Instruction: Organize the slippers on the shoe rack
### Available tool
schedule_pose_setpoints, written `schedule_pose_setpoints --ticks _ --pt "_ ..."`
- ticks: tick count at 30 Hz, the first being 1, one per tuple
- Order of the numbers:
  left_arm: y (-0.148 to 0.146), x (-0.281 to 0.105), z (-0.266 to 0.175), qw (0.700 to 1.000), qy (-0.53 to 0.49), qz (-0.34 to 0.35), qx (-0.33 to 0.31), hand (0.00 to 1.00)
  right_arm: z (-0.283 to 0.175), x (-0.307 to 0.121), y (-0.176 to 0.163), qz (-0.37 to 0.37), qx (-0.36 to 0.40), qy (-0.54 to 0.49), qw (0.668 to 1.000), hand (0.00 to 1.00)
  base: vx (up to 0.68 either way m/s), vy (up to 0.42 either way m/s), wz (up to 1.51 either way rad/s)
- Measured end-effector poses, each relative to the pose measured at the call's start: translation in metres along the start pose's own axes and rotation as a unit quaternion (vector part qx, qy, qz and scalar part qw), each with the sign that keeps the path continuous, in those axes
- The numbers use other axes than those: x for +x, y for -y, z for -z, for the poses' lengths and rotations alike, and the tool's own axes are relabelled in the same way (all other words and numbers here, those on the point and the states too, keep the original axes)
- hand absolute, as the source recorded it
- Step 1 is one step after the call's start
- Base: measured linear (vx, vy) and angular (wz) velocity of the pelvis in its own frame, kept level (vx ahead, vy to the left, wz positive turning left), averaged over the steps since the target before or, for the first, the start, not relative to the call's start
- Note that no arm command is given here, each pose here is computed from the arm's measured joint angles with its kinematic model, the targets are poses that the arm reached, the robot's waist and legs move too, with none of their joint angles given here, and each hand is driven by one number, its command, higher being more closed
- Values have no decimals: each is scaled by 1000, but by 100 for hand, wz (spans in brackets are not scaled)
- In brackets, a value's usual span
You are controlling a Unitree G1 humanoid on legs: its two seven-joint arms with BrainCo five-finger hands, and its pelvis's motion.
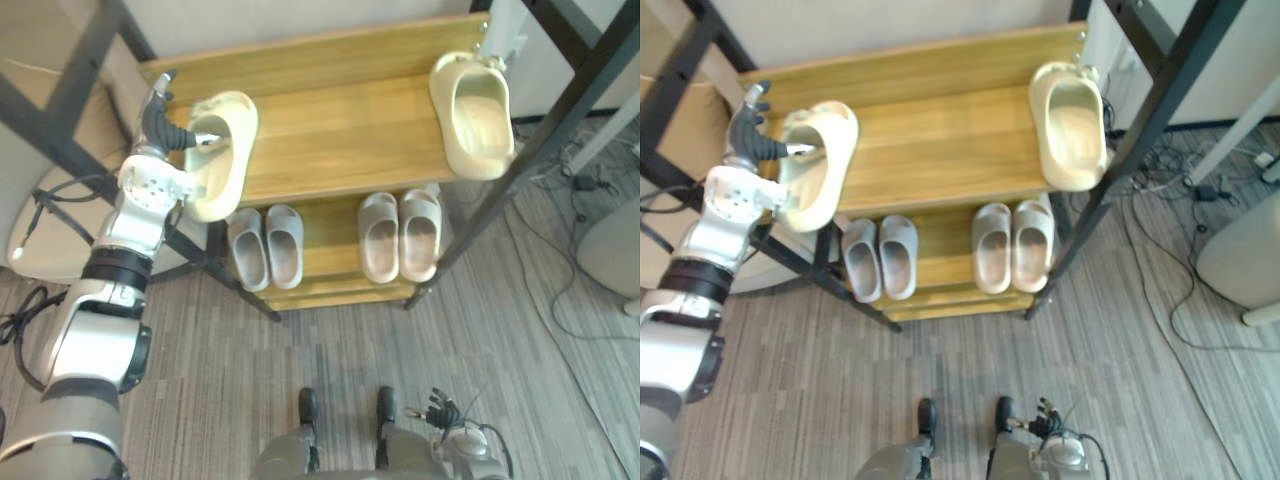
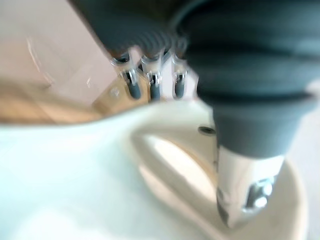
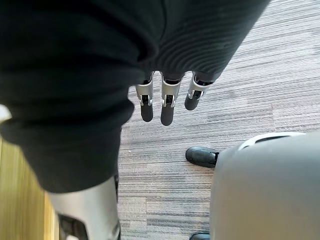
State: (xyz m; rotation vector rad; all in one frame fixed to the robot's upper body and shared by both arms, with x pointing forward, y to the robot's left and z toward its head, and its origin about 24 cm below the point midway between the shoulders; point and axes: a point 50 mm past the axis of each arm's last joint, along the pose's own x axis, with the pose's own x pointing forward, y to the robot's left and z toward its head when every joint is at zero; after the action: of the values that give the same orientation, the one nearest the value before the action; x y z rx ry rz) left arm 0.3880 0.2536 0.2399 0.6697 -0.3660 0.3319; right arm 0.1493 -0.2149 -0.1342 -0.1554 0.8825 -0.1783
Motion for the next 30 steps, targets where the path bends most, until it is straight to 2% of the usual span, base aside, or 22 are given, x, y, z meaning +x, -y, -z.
schedule_pose_setpoints --ticks 8,23,24,30 --pt "12 -1 -14 999 20 2 -37 0 -2 1 1 5 3 3 1000 0 58 11 12" --pt "13 -1 -10 999 10 4 -35 0 -6 1 1 5 2 9 1000 0 -22 11 -3" --pt "12 0 -11 999 12 3 -35 100 -6 1 1 6 2 9 1000 0 58 -12 0" --pt "10 1 -10 999 9 0 -36 100 -6 2 3 7 1 9 1000 0 24 -4 1"
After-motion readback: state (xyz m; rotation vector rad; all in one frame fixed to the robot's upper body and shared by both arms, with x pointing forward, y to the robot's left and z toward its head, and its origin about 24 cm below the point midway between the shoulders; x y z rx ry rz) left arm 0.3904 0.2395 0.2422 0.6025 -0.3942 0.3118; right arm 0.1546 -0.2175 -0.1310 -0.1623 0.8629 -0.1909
